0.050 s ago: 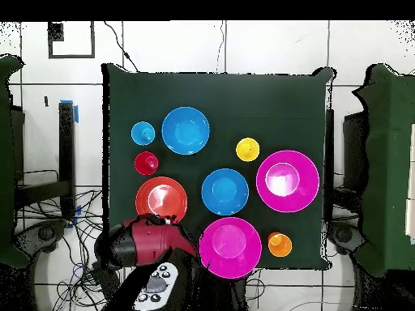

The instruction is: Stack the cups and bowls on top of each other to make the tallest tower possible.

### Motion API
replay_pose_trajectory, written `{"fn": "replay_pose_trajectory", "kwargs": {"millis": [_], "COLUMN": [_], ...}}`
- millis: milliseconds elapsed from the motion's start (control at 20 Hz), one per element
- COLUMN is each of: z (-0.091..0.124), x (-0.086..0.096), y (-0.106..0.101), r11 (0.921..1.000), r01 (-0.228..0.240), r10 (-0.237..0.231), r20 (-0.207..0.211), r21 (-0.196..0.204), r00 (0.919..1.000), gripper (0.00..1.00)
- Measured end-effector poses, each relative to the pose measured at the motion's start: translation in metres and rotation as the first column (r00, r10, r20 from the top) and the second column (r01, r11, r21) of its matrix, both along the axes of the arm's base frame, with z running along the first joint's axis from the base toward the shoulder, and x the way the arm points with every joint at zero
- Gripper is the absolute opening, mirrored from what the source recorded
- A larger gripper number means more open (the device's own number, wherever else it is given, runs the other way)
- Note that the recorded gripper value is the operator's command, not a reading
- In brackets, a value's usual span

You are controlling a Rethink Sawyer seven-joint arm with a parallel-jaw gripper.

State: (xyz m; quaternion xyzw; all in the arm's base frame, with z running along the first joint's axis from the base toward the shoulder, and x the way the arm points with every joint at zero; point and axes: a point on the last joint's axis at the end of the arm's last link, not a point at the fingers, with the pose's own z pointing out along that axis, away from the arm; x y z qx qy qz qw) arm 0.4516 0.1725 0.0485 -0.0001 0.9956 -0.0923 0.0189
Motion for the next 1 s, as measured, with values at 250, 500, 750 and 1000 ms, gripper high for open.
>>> {"fn": "replay_pose_trajectory", "kwargs": {"millis": [250, 500, 750, 1000], "z": [-0.006, -0.009, -0.012, -0.011], "x": [0.026, 0.05, 0.071, 0.086], "y": [0.003, -0.007, -0.02, -0.024], "r11": [1.0, 0.9996, 0.999, 0.9987], "r01": [-0.008, -0.004, 0.006, 0.008], "r10": [0.008, 0.006, -0.002, -0.002], "r20": [0.038, 0.072, 0.098, 0.122], "r21": [-0.006, -0.028, -0.044, -0.05], "r00": [0.9992, 0.9974, 0.9952, 0.9925], "gripper": [1.0, 1.0, 1.0, 1.0]}}
